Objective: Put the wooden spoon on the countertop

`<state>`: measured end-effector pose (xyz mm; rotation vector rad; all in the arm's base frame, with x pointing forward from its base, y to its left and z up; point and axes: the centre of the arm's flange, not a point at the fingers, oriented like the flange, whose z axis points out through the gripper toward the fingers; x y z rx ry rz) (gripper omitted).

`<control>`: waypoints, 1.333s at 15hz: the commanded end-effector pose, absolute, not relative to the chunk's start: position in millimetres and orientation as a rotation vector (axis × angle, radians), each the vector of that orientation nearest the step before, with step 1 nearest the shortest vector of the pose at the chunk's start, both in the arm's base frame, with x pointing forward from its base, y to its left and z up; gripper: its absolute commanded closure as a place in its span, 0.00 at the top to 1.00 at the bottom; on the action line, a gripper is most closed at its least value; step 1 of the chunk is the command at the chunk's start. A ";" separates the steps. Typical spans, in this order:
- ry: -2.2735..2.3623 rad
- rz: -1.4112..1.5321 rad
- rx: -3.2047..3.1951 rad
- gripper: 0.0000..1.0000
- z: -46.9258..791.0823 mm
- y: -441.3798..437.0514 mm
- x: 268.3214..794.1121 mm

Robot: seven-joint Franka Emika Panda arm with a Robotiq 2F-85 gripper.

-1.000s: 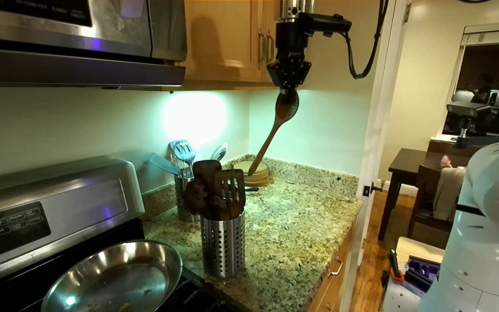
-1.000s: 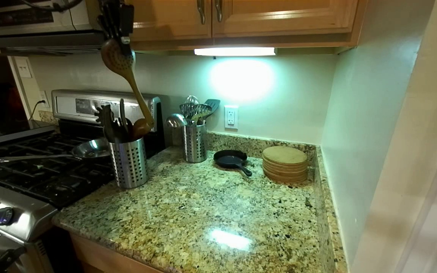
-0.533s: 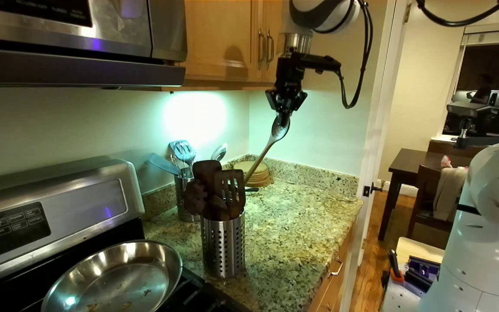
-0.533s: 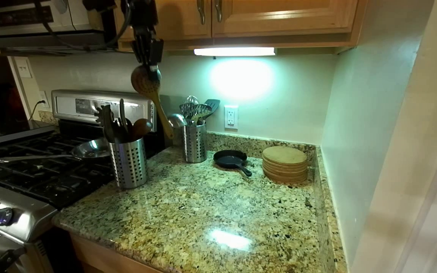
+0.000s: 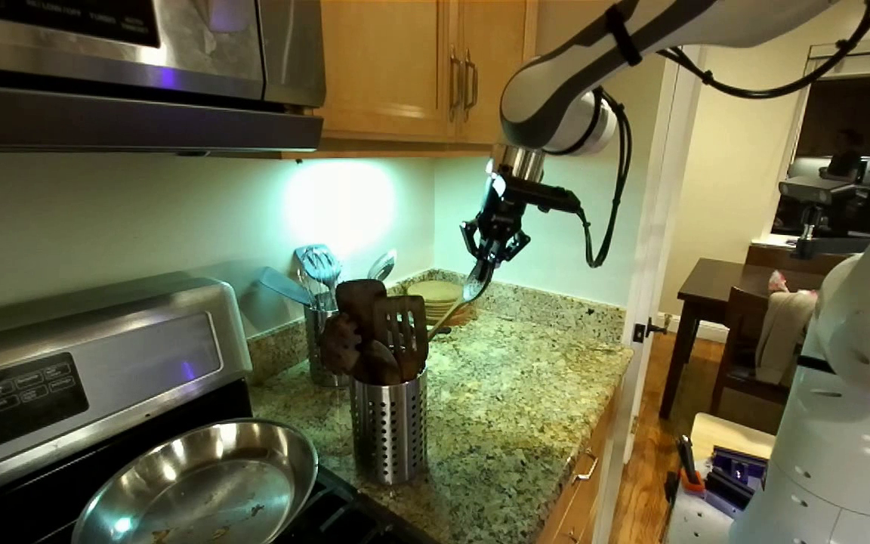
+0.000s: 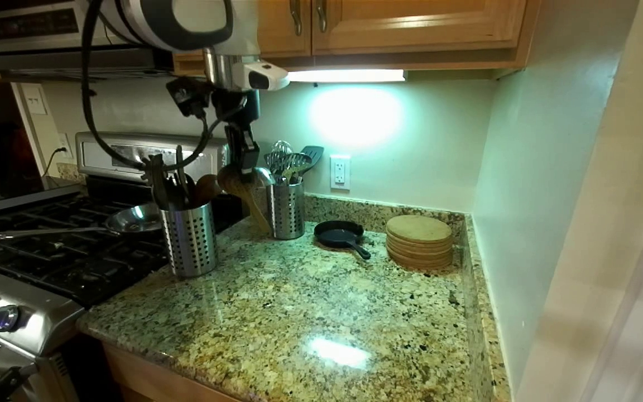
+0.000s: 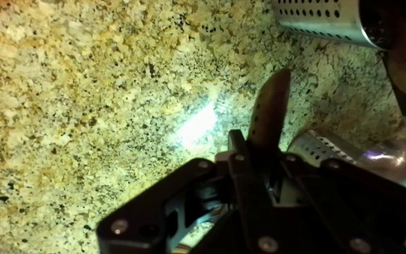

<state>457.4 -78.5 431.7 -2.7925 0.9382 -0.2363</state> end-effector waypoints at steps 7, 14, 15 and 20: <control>1.290 -0.237 -2.467 0.10 316.5 -58.1 425.4; 1.522 -0.209 -2.354 0.10 267.9 -53.2 439.3; 1.530 -0.198 -2.369 0.10 260.5 -50.7 442.2; 1.609 -0.025 -2.442 0.09 201.5 -33.7 445.9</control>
